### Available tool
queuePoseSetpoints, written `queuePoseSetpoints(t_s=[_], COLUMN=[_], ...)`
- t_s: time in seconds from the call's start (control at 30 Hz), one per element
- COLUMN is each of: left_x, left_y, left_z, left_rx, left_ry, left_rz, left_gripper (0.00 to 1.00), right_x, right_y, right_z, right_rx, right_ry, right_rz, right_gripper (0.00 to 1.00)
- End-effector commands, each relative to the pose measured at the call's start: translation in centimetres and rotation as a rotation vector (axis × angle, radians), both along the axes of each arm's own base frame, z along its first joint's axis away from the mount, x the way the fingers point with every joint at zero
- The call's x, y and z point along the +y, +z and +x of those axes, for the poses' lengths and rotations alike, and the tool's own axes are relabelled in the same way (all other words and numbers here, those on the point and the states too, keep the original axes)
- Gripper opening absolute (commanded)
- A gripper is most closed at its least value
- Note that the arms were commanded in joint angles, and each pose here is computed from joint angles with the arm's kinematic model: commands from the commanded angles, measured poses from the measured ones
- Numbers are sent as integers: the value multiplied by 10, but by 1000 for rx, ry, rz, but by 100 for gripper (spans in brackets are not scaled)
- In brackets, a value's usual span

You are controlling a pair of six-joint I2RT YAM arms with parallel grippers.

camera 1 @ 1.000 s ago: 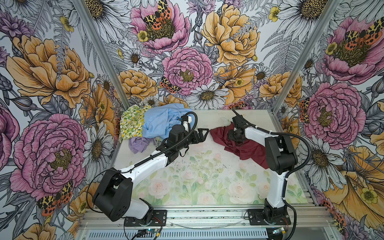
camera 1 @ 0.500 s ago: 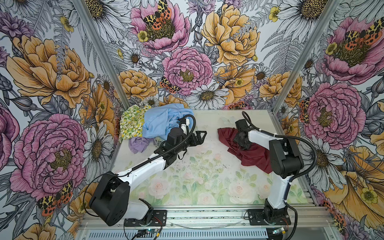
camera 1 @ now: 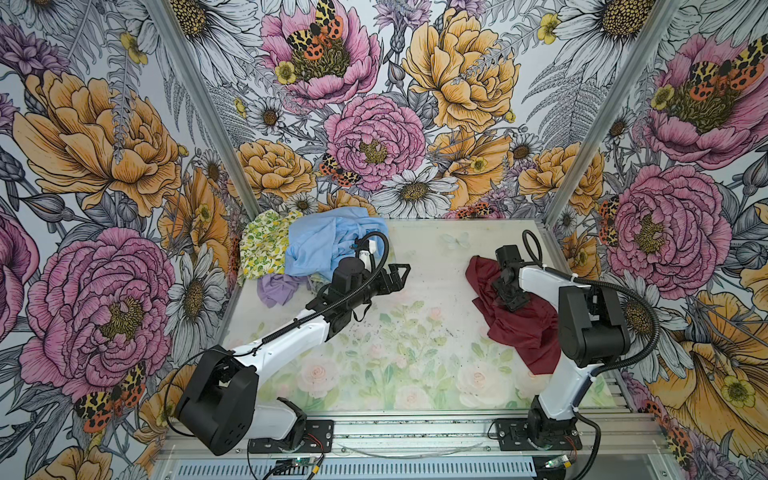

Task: Pick out a specific cloth from the pile

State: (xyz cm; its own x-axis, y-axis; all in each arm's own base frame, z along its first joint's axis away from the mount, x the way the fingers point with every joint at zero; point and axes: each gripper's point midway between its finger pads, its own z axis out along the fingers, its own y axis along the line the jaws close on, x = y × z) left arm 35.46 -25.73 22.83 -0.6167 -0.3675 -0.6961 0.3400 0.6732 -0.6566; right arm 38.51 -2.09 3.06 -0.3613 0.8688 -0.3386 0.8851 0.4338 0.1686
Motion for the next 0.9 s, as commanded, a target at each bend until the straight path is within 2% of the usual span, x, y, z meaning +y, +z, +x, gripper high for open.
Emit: queuePoseSetpoints(t_s=[0.0, 0.13, 0.4, 0.73, 0.87], left_x=[15, 23, 61, 104, 115], left_y=[6, 8, 28, 52, 56], left_z=[4, 5, 7, 0, -5], left_rx=[-30, -39, -71, -97, -111], left_ry=[41, 55, 143, 227, 242], left_rz=[17, 46, 139, 221, 254], left_gripper=[96, 97, 99, 99, 99], right_x=[-7, -7, -11, -17, -18], right_y=[13, 16, 64, 126, 151], right_z=[6, 14, 34, 38, 34], right_rx=[-23, -32, -132, -250, -285], right_ry=[-32, -14, 75, 151, 205], right_rz=[-20, -21, -87, -160, -228], right_gripper=[67, 70, 99, 99, 99])
